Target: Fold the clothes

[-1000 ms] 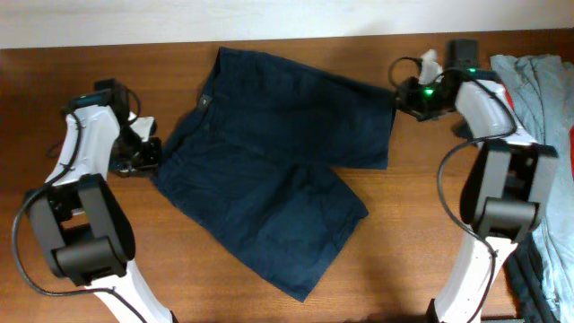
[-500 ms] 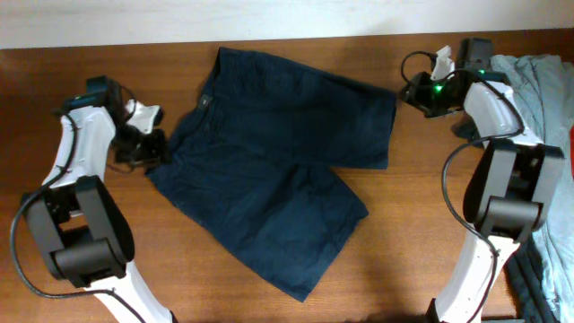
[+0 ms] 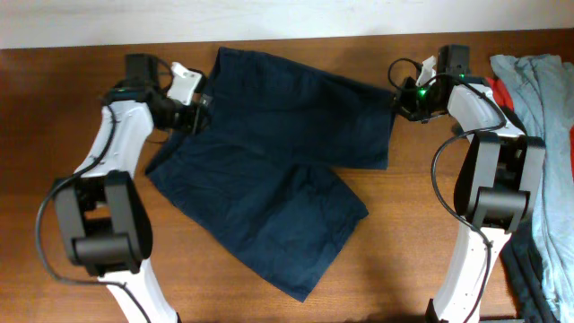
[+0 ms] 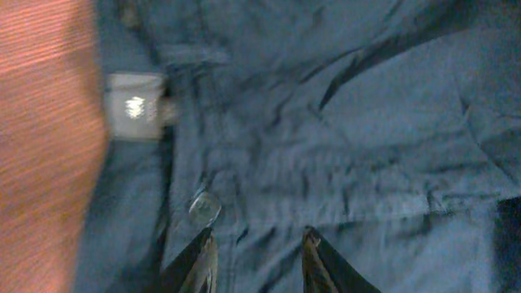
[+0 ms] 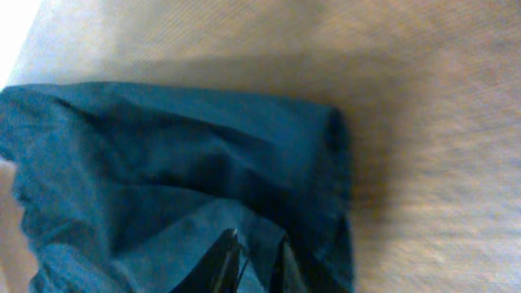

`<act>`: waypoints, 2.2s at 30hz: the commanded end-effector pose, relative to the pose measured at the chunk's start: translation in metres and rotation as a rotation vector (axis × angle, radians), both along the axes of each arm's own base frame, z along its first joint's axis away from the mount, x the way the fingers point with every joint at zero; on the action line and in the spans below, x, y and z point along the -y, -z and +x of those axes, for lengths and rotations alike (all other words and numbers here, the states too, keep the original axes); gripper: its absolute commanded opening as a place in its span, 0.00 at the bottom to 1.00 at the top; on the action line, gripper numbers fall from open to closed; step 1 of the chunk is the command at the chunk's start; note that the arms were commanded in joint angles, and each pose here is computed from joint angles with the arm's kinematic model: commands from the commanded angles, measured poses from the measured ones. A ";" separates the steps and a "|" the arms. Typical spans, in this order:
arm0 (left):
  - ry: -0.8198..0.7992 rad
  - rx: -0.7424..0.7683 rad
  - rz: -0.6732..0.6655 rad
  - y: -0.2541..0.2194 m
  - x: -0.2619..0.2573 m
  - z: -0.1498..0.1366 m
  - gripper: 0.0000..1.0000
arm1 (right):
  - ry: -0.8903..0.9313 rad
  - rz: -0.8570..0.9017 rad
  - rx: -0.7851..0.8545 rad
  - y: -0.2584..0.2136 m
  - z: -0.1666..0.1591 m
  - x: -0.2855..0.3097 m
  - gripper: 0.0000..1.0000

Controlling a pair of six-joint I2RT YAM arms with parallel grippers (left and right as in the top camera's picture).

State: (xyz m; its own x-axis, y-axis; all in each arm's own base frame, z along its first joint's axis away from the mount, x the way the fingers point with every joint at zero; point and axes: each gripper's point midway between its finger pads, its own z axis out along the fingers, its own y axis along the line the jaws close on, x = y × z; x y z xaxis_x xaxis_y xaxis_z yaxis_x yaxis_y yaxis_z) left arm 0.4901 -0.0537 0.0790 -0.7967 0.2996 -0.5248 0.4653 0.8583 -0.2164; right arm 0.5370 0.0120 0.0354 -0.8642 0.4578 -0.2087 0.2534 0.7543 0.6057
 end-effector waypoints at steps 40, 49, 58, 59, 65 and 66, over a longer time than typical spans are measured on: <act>-0.144 -0.291 0.104 0.124 -0.007 -0.020 0.25 | -0.011 0.257 -0.034 0.005 0.001 -0.026 0.89; -0.144 -0.291 0.104 0.124 -0.007 -0.020 0.25 | 0.030 0.176 0.100 -0.002 0.029 -0.004 0.77; -0.145 -0.294 0.104 0.124 -0.007 -0.020 0.26 | 0.170 -0.001 0.172 0.002 0.054 0.037 0.15; -0.145 -0.295 0.105 0.124 -0.007 -0.020 0.26 | 0.185 -0.026 0.171 0.003 0.054 0.042 0.14; -0.155 -0.307 0.140 0.126 -0.013 -0.023 0.25 | 0.214 -0.112 0.228 0.000 0.061 0.073 0.11; -0.161 -0.310 0.158 0.127 -0.016 -0.024 0.25 | 0.222 -0.122 0.257 -0.004 0.065 0.082 0.11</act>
State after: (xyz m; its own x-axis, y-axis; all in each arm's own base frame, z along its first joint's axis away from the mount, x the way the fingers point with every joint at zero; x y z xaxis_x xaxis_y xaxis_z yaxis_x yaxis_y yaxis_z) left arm 0.4941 -0.0676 0.0067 -0.8949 0.2283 -0.3835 0.3457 0.8980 -0.2722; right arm 0.5970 -0.0417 0.0440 -0.6922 0.5914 -0.4136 0.2570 0.7376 0.6245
